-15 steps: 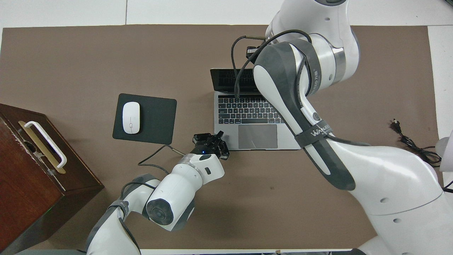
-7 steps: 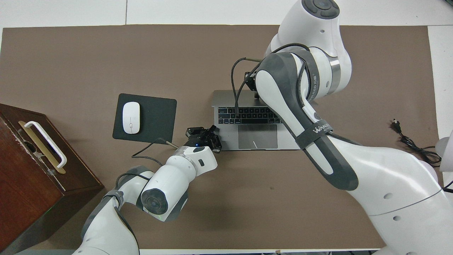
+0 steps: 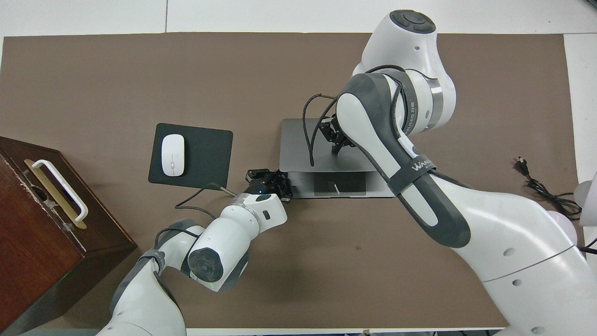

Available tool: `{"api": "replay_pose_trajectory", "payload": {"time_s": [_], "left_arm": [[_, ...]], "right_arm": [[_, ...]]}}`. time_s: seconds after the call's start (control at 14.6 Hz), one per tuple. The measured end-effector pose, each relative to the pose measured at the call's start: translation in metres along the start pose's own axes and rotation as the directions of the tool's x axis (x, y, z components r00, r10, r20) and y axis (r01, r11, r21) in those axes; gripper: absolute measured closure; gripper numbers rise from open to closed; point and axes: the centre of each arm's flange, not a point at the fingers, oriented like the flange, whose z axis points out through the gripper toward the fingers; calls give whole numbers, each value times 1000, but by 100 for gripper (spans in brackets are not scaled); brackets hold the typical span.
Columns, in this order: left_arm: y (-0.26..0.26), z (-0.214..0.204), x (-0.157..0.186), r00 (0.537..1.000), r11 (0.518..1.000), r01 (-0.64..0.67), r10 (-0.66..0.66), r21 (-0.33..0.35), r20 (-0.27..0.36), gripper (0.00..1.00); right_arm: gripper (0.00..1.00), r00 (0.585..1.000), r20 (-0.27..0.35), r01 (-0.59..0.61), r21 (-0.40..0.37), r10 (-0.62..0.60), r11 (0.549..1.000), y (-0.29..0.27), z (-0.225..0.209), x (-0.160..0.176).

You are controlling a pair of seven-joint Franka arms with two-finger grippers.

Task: Close laptop with both arms
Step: 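Push the laptop screen down toward the keyboard with the right gripper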

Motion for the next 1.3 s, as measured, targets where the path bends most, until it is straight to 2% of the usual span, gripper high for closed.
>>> {"api": "replay_pose_trajectory", "payload": {"time_s": [0.48,1.3], "left_arm": [[2,0,0,1000,1000,-6,6,-3,-1,99],[10,0,-1,1000,1000,-16,16,-13,-2,99]], "right_arm": [[99,999,33,-3,-14,3,1000,2,16,-3],[99,999,37,-12,-19,13,1000,5,32,-5]]}}
